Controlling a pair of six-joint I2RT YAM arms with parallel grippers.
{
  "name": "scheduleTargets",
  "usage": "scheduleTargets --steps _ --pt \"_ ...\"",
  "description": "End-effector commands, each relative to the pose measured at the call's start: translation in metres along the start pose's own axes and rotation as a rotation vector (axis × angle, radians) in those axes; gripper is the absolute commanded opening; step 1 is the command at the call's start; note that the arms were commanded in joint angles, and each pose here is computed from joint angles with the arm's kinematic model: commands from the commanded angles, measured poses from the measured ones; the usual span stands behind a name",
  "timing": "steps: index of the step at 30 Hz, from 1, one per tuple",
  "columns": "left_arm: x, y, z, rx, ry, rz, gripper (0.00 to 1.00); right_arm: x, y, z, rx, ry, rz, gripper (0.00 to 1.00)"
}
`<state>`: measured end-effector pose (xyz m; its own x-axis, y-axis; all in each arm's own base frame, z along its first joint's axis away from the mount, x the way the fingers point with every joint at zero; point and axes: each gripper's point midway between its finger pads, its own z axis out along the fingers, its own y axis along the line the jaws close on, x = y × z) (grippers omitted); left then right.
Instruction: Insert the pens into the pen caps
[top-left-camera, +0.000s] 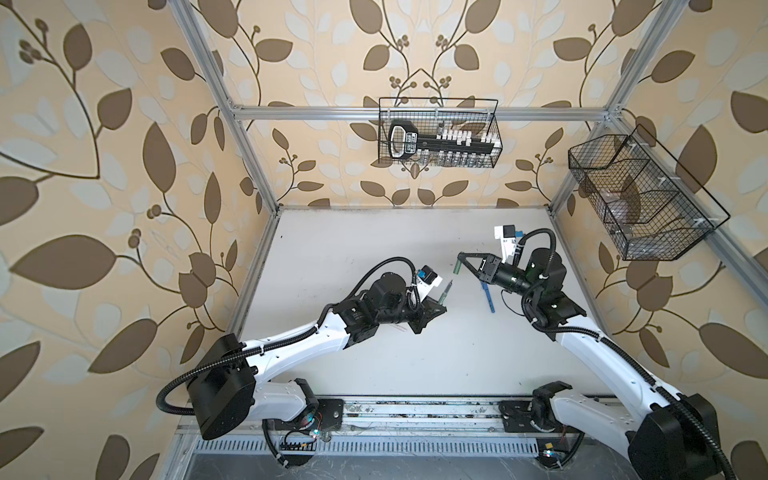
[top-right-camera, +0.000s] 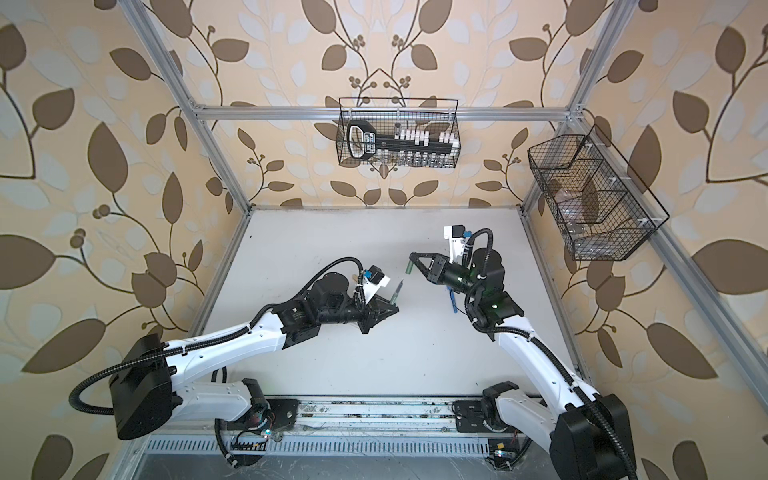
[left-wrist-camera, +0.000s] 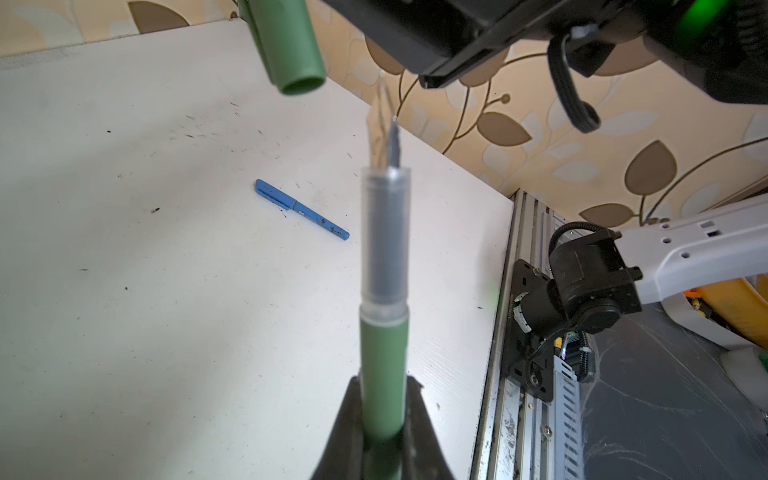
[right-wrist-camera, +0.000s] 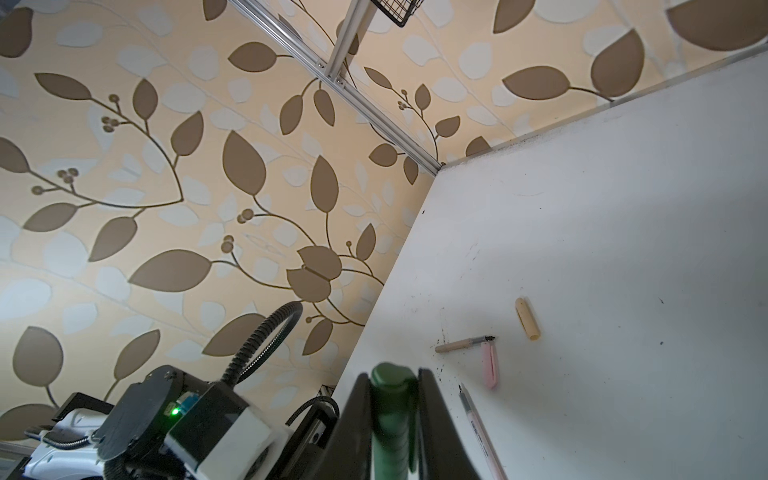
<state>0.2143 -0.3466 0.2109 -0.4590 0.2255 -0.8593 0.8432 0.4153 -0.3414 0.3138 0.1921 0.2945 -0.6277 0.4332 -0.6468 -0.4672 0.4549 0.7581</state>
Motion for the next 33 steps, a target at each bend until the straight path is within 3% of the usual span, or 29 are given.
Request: scheduleTargets --steps 1,33 --pt "-0.018 -0.017 -0.007 0.056 -0.058 0.042 0.03 -0.013 0.025 -0.002 -0.065 -0.024 -0.040 0.17" --pt "-0.017 -0.014 -0.007 0.036 -0.054 0.049 0.03 -0.003 0.033 0.002 -0.078 0.006 -0.075 0.17"
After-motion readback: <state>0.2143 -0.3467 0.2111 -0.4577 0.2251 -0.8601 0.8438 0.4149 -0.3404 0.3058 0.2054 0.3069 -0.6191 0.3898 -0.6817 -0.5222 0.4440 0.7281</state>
